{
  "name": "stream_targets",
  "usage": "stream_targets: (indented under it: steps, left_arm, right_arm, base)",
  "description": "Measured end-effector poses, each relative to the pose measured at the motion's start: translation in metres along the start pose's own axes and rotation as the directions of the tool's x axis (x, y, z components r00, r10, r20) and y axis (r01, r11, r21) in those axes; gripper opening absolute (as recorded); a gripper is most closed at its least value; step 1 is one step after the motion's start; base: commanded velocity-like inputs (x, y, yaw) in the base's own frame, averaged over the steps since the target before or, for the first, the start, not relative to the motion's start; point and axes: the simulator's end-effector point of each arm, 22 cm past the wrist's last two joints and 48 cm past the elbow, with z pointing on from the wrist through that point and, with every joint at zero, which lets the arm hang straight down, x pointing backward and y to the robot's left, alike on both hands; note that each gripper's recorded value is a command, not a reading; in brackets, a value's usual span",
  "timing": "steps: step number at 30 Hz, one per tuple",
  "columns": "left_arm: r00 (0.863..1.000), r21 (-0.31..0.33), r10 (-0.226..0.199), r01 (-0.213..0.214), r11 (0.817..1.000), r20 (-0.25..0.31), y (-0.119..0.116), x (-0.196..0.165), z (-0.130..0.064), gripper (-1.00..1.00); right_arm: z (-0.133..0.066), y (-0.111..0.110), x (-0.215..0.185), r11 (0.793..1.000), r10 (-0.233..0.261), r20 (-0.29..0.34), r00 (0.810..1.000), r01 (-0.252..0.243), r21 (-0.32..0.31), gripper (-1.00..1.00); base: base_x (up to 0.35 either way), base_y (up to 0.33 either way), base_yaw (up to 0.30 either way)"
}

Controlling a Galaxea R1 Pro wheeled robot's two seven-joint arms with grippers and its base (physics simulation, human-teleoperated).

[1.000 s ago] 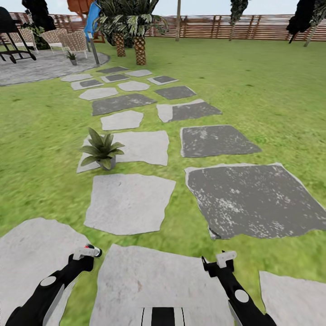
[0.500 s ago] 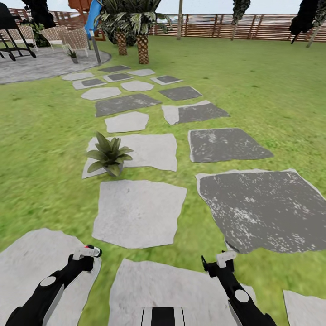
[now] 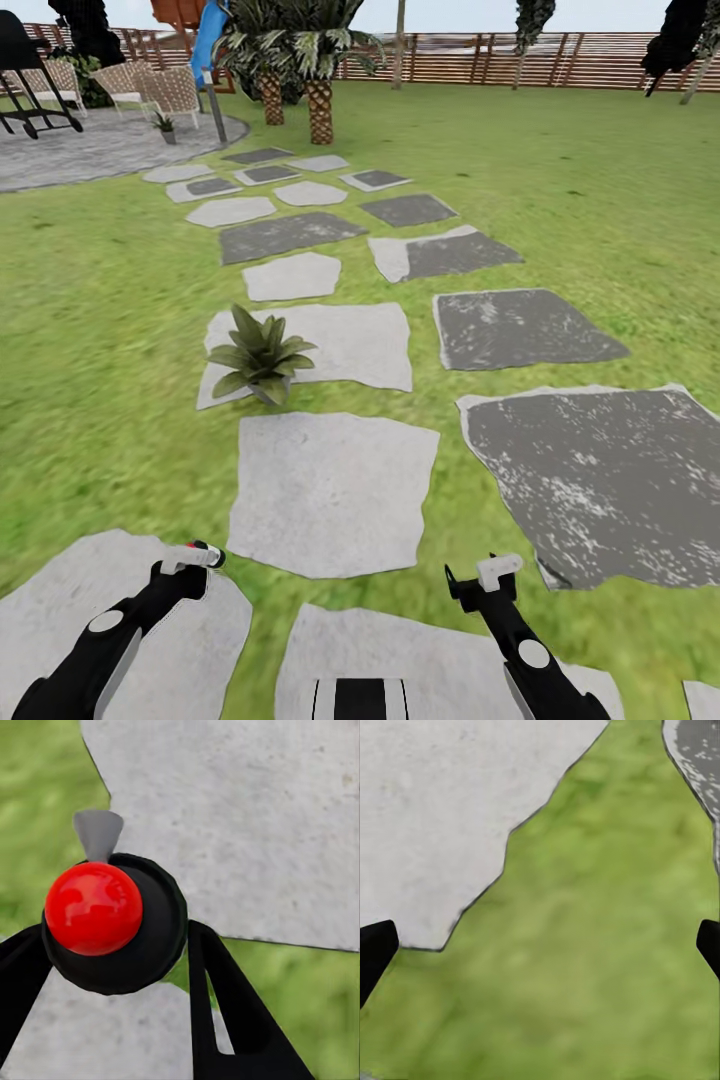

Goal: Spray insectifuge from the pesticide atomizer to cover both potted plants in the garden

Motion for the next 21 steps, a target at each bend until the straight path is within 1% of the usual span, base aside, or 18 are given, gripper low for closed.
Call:
stream_targets:
  steps: [15, 18, 21]
  left_arm:
    - [1.000, 0.000, 0.001, -0.001, 1.000, 0.006, 0.000, -0.003, -0.001, -1.00]
    - [1.000, -0.001, 0.003, -0.003, 1.000, 0.013, 0.000, -0.006, -0.002, -1.00]
    - [0.999, 0.005, 0.016, -0.016, 1.000, 0.028, -0.003, -0.015, -0.001, -1.00]
  right_arm:
    - [-0.001, 0.000, -0.001, 1.000, -0.002, 0.001, 1.000, 0.002, 0.000, 1.00]
    - [-0.001, -0.001, -0.003, 1.000, -0.002, 0.005, 1.000, 0.002, 0.001, 1.00]
    - [-0.001, -0.001, -0.003, 1.000, -0.002, 0.005, 1.000, 0.002, 0.001, 1.00]
  base:
    - [0.179, 0.254, 0.000]
    - [0.069, 0.103, 0.000]
    - [0.014, 0.022, 0.000]
